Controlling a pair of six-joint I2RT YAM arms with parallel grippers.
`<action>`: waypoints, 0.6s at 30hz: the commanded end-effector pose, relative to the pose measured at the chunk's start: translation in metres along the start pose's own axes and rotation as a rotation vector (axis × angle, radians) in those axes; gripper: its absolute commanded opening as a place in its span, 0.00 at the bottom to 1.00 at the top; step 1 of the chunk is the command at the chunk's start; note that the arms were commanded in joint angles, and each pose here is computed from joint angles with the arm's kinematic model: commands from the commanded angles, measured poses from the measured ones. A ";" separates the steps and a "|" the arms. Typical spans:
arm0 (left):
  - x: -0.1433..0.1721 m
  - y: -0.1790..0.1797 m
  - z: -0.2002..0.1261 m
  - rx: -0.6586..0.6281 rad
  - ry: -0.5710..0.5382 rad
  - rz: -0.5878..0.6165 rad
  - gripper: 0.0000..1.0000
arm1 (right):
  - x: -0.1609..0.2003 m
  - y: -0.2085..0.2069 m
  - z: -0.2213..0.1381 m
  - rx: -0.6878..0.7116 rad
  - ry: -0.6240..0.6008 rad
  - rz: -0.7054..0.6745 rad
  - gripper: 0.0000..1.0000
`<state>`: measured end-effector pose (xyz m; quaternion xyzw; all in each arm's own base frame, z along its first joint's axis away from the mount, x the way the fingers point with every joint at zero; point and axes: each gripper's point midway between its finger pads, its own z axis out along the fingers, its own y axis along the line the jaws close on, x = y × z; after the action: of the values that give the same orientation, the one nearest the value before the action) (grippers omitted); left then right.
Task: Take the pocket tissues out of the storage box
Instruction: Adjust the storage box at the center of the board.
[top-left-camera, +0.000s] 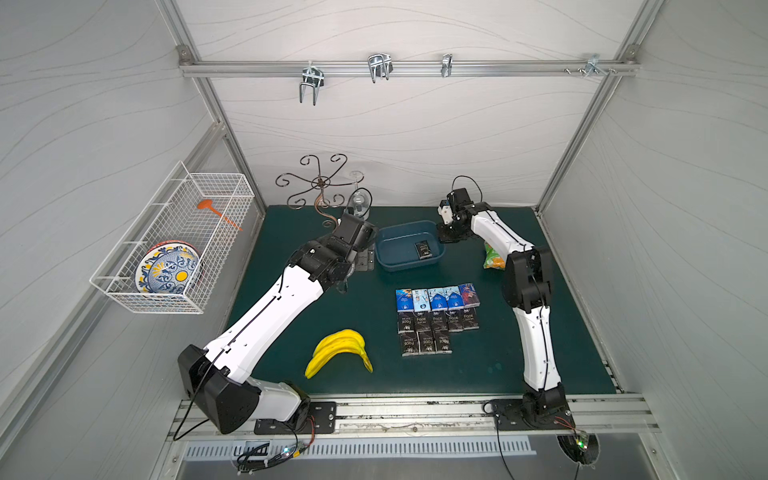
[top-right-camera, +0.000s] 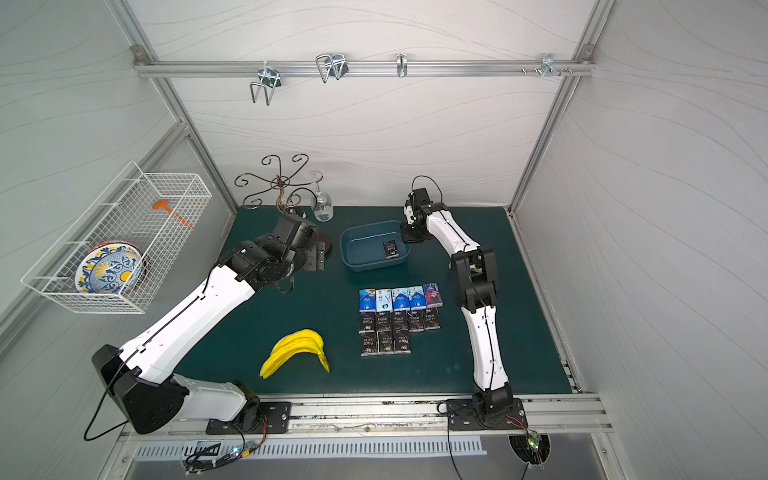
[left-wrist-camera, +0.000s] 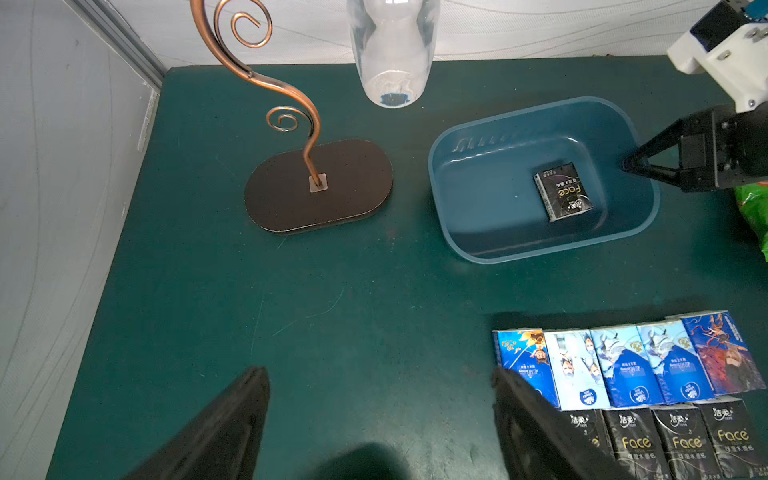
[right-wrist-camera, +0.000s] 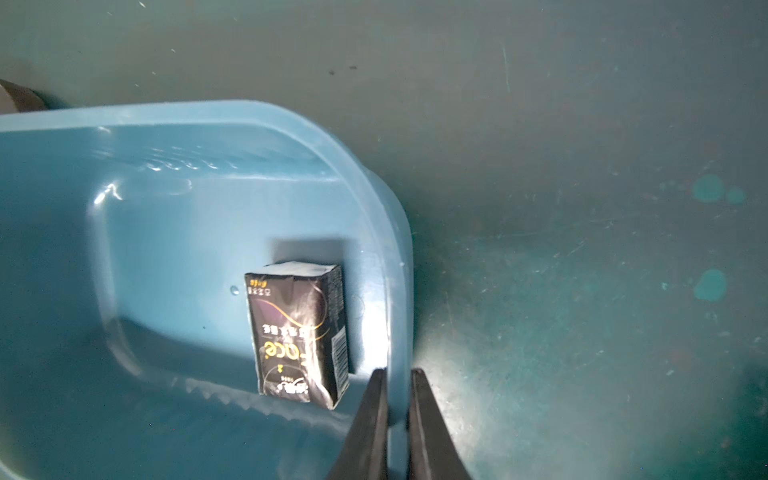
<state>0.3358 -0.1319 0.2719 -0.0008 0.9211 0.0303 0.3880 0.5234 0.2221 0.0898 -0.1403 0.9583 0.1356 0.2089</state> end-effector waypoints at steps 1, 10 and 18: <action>-0.007 -0.001 0.002 0.000 -0.020 -0.003 0.88 | 0.007 -0.003 0.002 -0.028 0.050 -0.002 0.15; -0.008 -0.002 0.001 0.002 -0.022 -0.004 0.88 | 0.008 -0.010 -0.003 -0.002 0.050 0.006 0.31; -0.008 -0.002 0.001 0.001 -0.020 -0.003 0.88 | -0.021 0.012 -0.059 0.124 -0.108 -0.072 0.48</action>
<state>0.3362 -0.1322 0.2708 0.0014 0.9217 0.0319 0.3867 0.5158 0.2089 0.0924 -0.1412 0.9642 0.0985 0.2017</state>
